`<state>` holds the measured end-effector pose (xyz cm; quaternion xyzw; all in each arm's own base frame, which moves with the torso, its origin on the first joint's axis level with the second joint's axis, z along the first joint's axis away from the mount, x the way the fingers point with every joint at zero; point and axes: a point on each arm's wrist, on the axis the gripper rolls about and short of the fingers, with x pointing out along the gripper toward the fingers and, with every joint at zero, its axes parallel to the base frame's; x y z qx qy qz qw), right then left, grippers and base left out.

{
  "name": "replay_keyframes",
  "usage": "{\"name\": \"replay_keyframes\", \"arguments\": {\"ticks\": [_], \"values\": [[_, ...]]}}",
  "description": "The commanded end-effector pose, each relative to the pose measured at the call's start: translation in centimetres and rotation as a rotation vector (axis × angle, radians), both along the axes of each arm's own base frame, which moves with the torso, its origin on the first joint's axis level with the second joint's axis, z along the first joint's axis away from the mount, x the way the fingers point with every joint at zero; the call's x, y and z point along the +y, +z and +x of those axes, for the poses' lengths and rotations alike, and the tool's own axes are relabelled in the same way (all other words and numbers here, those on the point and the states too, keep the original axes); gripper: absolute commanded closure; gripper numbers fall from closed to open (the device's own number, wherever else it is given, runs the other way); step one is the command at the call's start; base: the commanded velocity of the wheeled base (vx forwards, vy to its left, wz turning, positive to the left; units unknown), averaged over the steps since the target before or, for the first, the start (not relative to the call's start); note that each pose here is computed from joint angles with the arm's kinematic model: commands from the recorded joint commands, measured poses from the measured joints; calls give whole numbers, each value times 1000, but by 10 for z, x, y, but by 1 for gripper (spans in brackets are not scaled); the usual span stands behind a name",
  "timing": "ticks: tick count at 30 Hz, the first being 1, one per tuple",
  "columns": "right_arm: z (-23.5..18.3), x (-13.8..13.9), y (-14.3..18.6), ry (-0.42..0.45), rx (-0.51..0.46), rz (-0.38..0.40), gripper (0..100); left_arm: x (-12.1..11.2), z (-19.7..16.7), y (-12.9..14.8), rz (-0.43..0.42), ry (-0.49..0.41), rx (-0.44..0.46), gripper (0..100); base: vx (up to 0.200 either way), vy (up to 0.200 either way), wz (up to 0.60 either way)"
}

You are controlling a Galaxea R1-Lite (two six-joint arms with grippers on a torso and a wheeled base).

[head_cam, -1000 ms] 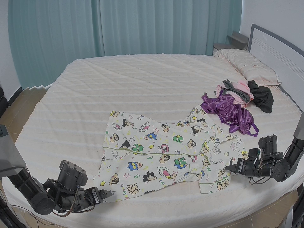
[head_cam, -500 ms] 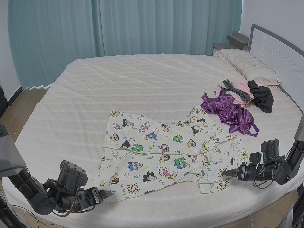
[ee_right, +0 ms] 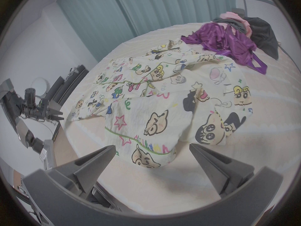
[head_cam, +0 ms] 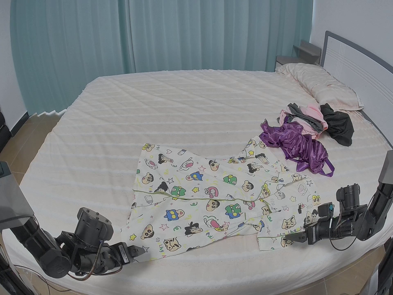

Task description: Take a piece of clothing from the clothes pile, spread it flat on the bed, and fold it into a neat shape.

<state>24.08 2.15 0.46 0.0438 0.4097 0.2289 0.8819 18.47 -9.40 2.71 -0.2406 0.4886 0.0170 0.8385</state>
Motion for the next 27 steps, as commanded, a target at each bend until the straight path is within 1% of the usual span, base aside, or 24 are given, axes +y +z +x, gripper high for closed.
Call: {"name": "replay_keyframes", "arguments": {"ticks": [1, 2, 6, 11, 20, 21, 27], "values": [[2, -1, -7, 18, 14, -5, 0, 0, 0, 0, 1, 2, -1, 0, 0, 0, 0], [2, -1, -10, 32, 17, -13, 0, 0, 0, 0, 1, 2, -1, 0, 0, 0, 0], [4, -1, -11, 40, 16, -16, 0, 0, 0, 0, 1, 2, -1, 0, 0, 0, 0], [9, 0, -11, 50, 1, -2, 0, 0, 0, 0, 1, 2, -1, 0, 0, 0, 0], [4, 2, -13, 67, 23, 2, 0, 0, 0, 0, 1, 2, -1, 0, 0, 0, 0], [4, 2, -13, 67, 23, 2, 100, 0, 0, 0, 2, 0, -1, 0, 0, 0, 0], [-2, 1, -12, 62, 33, 3, 100, 0, 0, 0, 1, 2, -1, 0, 0, 0, 0]]}}
